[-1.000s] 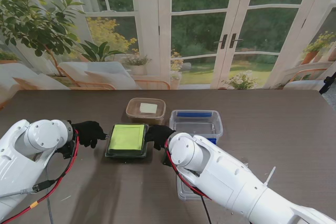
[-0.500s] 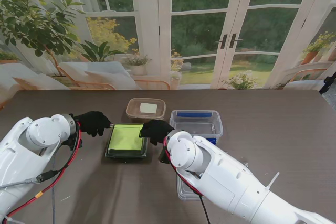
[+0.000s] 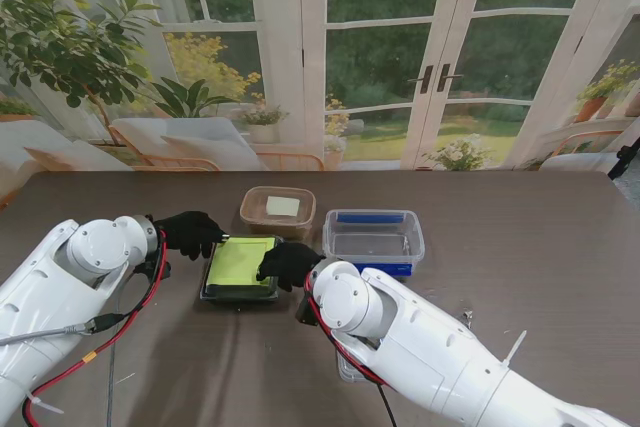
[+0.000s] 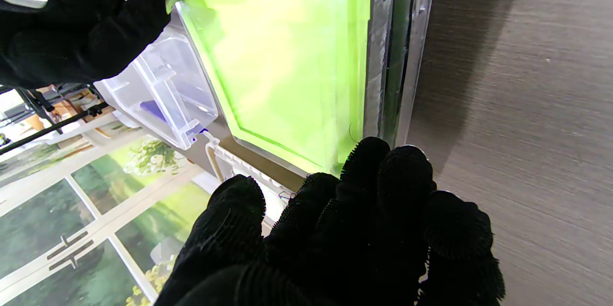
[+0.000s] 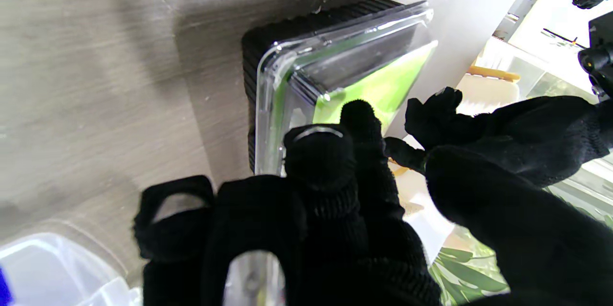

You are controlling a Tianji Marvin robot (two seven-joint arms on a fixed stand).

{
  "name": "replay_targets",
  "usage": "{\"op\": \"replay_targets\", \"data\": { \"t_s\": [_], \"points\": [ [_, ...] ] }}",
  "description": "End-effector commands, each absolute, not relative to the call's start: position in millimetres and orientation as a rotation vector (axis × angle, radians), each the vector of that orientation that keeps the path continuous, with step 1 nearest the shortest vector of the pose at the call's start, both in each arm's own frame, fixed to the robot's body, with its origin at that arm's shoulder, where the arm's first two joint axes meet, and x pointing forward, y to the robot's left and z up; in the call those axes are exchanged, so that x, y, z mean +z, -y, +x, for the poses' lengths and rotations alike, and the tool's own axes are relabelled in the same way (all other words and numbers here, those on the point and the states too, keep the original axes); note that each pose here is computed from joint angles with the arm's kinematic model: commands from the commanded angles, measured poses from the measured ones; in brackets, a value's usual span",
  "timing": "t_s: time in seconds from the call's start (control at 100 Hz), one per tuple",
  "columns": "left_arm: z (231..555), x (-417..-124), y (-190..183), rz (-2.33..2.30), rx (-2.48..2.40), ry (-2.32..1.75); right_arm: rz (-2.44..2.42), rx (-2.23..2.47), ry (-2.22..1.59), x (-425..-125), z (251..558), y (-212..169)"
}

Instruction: Pair container bodies with their lids

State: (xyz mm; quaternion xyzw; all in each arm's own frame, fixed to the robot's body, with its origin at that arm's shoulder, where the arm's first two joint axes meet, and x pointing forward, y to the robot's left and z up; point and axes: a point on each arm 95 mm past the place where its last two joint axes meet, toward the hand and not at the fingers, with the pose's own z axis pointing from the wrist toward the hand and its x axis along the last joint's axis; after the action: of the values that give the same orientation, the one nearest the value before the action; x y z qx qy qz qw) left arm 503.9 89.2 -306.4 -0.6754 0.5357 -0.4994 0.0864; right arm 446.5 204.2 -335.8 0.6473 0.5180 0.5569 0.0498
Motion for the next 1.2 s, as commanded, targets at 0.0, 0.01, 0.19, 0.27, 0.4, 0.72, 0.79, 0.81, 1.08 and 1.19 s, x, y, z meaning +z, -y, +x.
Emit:
{"op": "replay_targets", "data": {
  "t_s": [0.0, 0.01, 0.19, 0.27, 0.4, 0.72, 0.79, 0.81, 1.08, 1.19],
  "points": [
    [504, -309, -86, -2.030, -1.483, -1.618, 1.989, 1.683, -1.605, -342, 443, -209],
    [504, -309, -86, -2.031, -1.482, -1.619, 1.990, 1.682, -1.606, -342, 444, -209],
    [503, -314, -86, -2.054, -1.465, -1.623, 2.008, 1.658, -1.608, -348, 445, -209],
    [503, -317, -87, -2.062, -1.457, -1.624, 2.013, 1.654, -1.609, -350, 446, -209],
    [503, -320, -86, -2.076, -1.446, -1.625, 2.020, 1.646, -1.607, -352, 447, -207],
    [501, -327, -86, -2.101, -1.424, -1.619, 2.050, 1.627, -1.600, -359, 445, -201],
    [500, -329, -86, -2.106, -1.418, -1.617, 2.053, 1.625, -1.601, -361, 444, -201],
    [499, -330, -86, -2.108, -1.417, -1.616, 2.054, 1.624, -1.601, -361, 444, -200],
    [493, -333, -87, -2.124, -1.395, -1.606, 2.071, 1.611, -1.602, -365, 441, -197],
    [491, -334, -87, -2.125, -1.392, -1.603, 2.078, 1.604, -1.604, -367, 440, -197]
  ]
}}
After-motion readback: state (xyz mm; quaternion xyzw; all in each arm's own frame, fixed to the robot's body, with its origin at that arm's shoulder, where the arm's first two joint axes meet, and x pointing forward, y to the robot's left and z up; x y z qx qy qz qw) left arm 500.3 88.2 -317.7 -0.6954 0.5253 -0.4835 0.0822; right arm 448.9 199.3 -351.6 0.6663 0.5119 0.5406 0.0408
